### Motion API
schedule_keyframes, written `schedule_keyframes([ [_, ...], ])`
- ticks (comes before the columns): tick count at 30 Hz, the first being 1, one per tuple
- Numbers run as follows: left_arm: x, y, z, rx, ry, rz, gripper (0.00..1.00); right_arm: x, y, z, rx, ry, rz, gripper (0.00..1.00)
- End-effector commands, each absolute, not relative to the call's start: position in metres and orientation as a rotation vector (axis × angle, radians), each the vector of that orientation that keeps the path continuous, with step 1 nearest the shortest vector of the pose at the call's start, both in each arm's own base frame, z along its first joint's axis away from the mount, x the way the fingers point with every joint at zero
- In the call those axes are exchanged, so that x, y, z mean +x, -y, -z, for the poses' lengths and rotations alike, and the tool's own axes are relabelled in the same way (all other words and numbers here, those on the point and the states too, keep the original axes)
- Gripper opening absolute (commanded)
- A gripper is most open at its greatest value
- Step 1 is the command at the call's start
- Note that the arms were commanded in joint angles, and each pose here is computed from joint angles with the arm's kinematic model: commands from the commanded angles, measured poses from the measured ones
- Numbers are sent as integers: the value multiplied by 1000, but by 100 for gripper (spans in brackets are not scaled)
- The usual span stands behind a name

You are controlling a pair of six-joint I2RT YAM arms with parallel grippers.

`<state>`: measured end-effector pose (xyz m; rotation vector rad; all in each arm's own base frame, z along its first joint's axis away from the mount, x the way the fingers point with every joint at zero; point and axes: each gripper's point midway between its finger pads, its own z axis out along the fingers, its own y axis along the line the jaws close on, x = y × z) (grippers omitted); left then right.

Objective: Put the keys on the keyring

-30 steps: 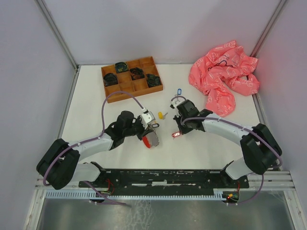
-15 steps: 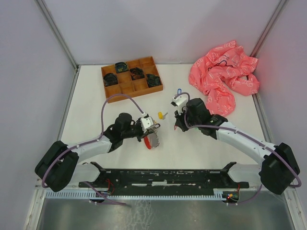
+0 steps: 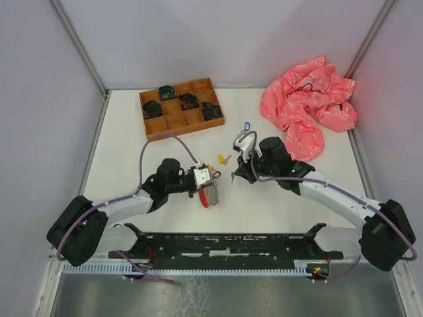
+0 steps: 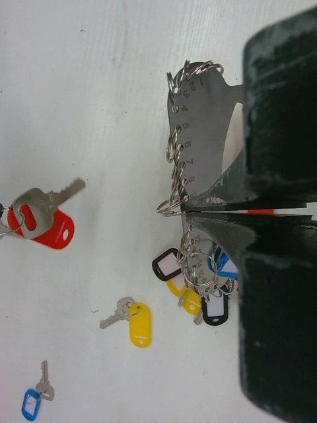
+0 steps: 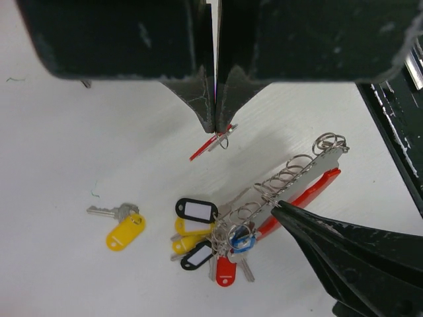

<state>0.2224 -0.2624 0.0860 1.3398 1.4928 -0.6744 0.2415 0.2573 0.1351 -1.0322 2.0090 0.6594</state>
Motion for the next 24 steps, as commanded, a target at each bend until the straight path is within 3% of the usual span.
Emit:
schedule_keyframes([
  [1, 225, 274, -111, 1388, -1296, 640, 3, 239, -278, -172, -1085, -1730, -754, 1],
  [24, 210, 277, -105, 1471, -1130, 483, 3, 206, -289, -134, -1387, -1256, -531, 1],
])
